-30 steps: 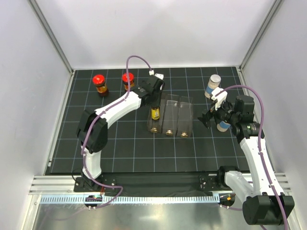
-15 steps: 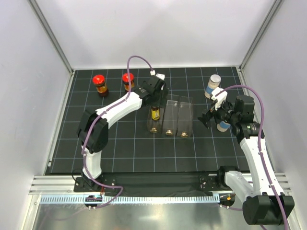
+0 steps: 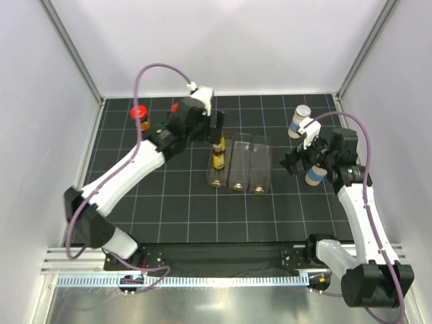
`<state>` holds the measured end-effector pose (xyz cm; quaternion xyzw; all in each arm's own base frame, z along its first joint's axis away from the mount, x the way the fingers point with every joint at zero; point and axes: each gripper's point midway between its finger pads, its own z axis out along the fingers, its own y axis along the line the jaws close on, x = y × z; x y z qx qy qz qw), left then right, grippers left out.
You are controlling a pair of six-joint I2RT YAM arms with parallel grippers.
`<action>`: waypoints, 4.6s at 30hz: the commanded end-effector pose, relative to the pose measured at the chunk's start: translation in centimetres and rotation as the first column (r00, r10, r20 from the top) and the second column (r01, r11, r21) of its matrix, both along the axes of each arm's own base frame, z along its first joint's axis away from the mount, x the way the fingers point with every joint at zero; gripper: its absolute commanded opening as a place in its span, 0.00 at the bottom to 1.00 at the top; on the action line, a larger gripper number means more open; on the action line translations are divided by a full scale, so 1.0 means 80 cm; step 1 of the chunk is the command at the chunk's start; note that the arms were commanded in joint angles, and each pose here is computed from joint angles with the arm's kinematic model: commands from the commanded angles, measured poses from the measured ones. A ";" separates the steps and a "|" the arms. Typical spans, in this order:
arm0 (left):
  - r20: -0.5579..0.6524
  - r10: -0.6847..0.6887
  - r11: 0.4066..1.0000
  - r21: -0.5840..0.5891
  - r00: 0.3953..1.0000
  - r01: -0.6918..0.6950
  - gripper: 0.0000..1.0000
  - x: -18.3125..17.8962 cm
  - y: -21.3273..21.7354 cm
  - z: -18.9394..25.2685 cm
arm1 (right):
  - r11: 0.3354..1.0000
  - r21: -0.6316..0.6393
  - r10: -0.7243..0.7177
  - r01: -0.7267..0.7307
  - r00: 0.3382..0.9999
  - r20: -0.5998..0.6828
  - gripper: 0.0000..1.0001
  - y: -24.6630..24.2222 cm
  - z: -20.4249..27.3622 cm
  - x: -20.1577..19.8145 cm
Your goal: Organize the condiment bottles
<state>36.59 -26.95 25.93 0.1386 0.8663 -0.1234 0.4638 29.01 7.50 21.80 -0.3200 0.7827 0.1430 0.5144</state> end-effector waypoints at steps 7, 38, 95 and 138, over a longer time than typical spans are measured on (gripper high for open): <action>0.098 0.135 0.989 0.053 0.986 -0.141 1.00 -0.046 0.146 -0.003 | 0.912 -0.011 -0.410 0.410 0.911 -0.048 1.00 -0.072 0.026 0.085; 0.300 0.252 0.957 0.062 0.920 -0.283 1.00 -0.095 0.228 0.005 | 0.707 -0.084 -0.686 0.702 0.652 -0.324 0.92 -0.124 -0.085 0.322; 0.315 0.257 0.951 0.084 0.914 -0.296 1.00 -0.095 0.234 -0.001 | 0.990 0.012 0.138 -0.139 0.966 -0.221 0.04 0.182 -0.007 0.179; 0.317 0.259 0.951 0.082 0.912 -0.299 1.00 -0.095 0.235 -0.001 | 0.986 -0.108 0.096 -0.131 0.955 -0.280 0.58 0.187 -0.071 0.204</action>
